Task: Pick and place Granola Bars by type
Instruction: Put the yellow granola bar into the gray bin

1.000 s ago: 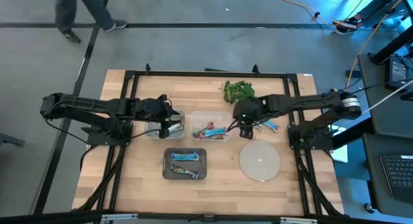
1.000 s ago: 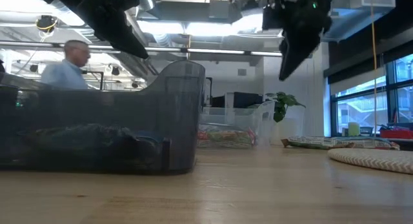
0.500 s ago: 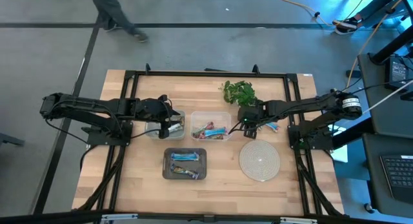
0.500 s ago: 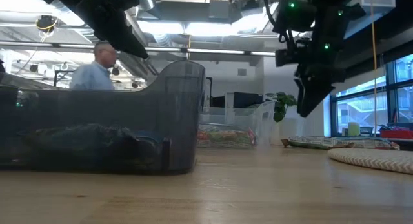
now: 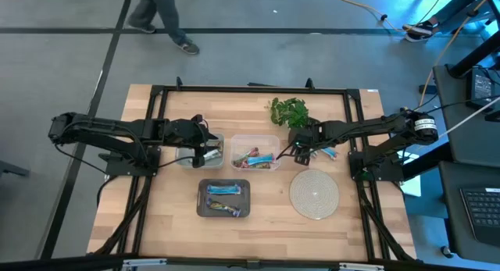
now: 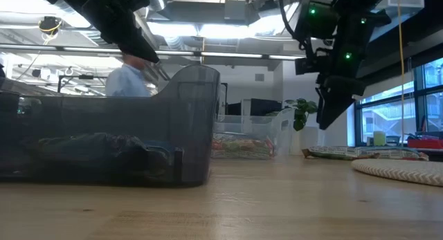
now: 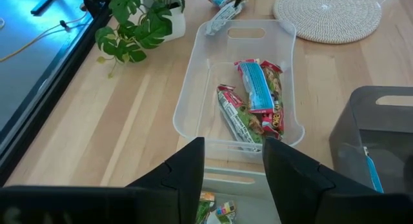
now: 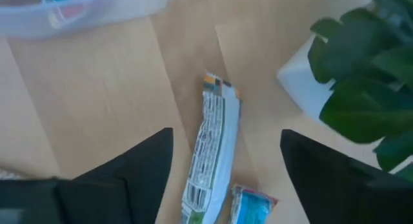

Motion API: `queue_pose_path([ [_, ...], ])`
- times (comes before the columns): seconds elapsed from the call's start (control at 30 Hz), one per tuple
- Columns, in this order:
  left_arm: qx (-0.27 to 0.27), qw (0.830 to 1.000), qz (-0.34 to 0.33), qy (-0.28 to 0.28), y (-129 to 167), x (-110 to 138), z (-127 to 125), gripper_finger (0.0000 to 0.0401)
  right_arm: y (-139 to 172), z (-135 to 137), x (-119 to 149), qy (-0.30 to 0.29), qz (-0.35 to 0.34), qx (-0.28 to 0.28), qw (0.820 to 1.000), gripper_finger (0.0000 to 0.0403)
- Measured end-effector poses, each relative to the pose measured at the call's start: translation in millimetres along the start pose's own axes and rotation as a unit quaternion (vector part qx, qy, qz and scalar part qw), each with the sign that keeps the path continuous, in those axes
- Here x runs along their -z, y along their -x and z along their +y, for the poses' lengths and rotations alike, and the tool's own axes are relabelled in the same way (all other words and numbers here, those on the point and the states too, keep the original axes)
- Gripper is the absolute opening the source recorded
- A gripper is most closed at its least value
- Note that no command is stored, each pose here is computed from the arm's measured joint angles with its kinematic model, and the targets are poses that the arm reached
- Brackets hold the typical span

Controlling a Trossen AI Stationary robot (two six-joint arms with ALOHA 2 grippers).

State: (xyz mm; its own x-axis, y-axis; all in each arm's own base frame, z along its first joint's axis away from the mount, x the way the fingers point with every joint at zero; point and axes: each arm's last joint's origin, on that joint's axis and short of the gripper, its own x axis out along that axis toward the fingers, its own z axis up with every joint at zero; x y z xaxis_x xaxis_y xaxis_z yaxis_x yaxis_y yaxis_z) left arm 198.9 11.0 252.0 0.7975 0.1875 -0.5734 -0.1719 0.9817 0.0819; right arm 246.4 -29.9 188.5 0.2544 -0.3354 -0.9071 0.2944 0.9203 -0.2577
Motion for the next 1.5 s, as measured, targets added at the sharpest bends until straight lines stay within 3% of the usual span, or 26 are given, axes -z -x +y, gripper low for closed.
queue_pose_path([
  [0.2, 0.000, 1.000, 0.000, 0.000, 0.1, -0.1, 0.0, 0.0151, -1.6, 0.7, -0.6, -0.031, 0.000, -0.002, 1.000, 0.0298],
  [0.7, 0.000, 1.000, 0.000, -0.001, 0.1, -0.1, 0.0, 0.0150, -32.6, -4.2, -0.8, -0.048, 0.061, -0.006, 0.997, 0.0271],
  [1.13, 0.000, 1.000, 0.000, -0.001, 0.1, -0.1, -0.1, 0.0149, -66.1, -16.4, -1.1, -0.070, 0.114, -0.064, 0.989, 0.0270],
  [1.3, 0.000, 1.000, 0.000, -0.001, 0.1, -0.1, 0.0, 0.0152, -69.1, -17.9, -0.3, -0.069, 0.119, -0.062, 0.989, 0.0269],
  [1.5, 0.000, 1.000, 0.000, -0.001, 0.1, -0.1, 0.0, 0.0151, -68.7, -17.6, -0.3, -0.069, 0.117, -0.065, 0.989, 0.0230],
])
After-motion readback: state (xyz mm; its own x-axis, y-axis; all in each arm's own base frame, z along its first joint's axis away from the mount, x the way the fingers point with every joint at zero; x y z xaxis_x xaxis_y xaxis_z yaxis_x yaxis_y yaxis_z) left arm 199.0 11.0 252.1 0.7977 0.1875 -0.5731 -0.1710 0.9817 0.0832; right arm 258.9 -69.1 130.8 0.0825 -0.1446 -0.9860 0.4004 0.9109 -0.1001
